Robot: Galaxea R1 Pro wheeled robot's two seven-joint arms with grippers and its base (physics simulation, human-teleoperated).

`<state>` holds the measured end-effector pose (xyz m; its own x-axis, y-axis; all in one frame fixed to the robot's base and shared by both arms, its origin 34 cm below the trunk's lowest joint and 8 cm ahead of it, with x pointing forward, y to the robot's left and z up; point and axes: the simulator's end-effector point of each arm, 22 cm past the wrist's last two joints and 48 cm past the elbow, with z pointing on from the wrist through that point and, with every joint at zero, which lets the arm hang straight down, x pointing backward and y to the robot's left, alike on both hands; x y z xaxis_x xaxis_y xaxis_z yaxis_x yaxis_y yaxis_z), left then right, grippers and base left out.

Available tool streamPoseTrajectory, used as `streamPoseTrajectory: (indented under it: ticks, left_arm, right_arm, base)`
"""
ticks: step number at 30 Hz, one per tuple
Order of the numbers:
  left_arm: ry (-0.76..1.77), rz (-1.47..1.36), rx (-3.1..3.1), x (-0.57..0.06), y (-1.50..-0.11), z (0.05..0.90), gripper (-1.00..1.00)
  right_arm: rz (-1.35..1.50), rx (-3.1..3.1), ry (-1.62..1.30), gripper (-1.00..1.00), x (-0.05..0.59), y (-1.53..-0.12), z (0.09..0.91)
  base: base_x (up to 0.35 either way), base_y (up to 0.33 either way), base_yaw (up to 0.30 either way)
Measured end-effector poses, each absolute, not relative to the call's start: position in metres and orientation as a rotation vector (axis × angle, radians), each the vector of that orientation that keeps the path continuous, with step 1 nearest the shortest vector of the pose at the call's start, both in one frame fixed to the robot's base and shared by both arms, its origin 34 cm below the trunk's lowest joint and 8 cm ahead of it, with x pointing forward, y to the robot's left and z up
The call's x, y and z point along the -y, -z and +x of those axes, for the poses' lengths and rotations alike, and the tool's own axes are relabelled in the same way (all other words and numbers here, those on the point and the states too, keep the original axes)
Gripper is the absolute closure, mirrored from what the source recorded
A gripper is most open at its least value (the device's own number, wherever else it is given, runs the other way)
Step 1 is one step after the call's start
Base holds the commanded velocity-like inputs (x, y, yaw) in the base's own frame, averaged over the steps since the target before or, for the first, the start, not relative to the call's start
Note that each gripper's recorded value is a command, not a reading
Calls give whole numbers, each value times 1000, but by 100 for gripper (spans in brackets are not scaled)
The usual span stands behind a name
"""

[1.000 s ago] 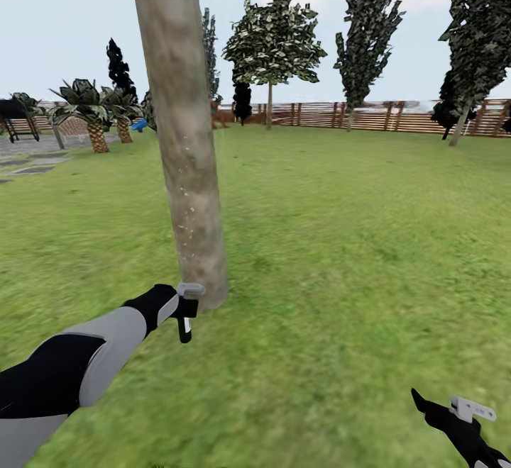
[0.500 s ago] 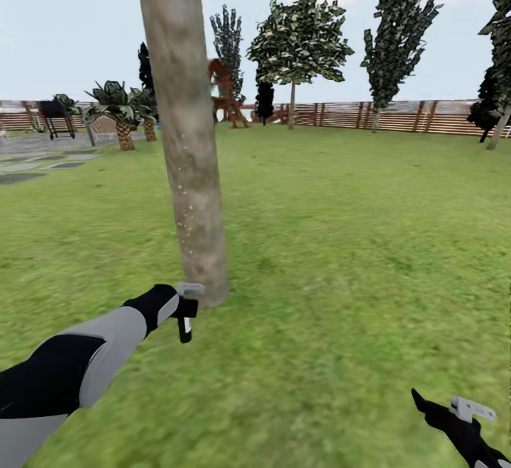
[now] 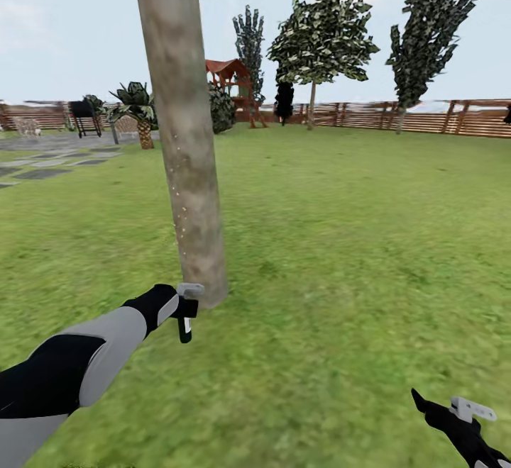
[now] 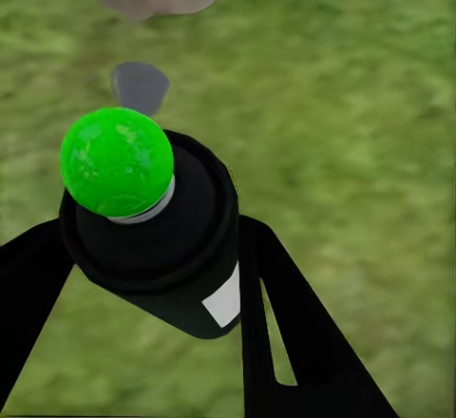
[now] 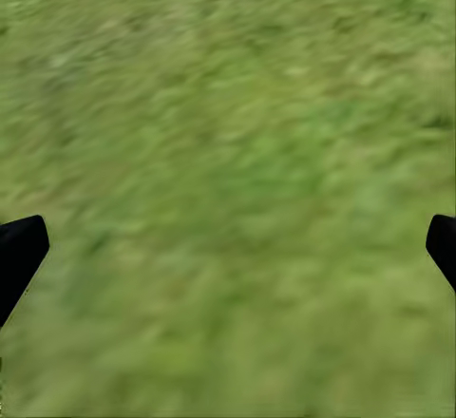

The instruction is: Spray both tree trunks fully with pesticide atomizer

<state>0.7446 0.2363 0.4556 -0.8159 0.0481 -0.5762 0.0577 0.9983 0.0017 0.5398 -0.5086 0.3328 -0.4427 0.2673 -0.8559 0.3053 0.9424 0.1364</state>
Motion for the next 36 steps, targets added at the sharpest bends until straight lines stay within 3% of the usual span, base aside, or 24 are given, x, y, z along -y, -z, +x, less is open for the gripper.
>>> streamPoseTrajectory:
  ticks: [8,14,36]
  left_arm:
    - [24,78,-2526,-233,-456,745,100]
    - [40,87,-2525,-223,-456,744,100]
    - [76,128,-2534,-192,-450,738,100]
  right_arm:
    - [408,-2053,47,-100,509,-333,540]
    - [408,-2053,46,-100,509,-333,540]
    - [407,-2053,46,-100,509,-333,540]
  base:
    - [69,-77,214]
    - [198,-220,49]
    - [174,-249,236]
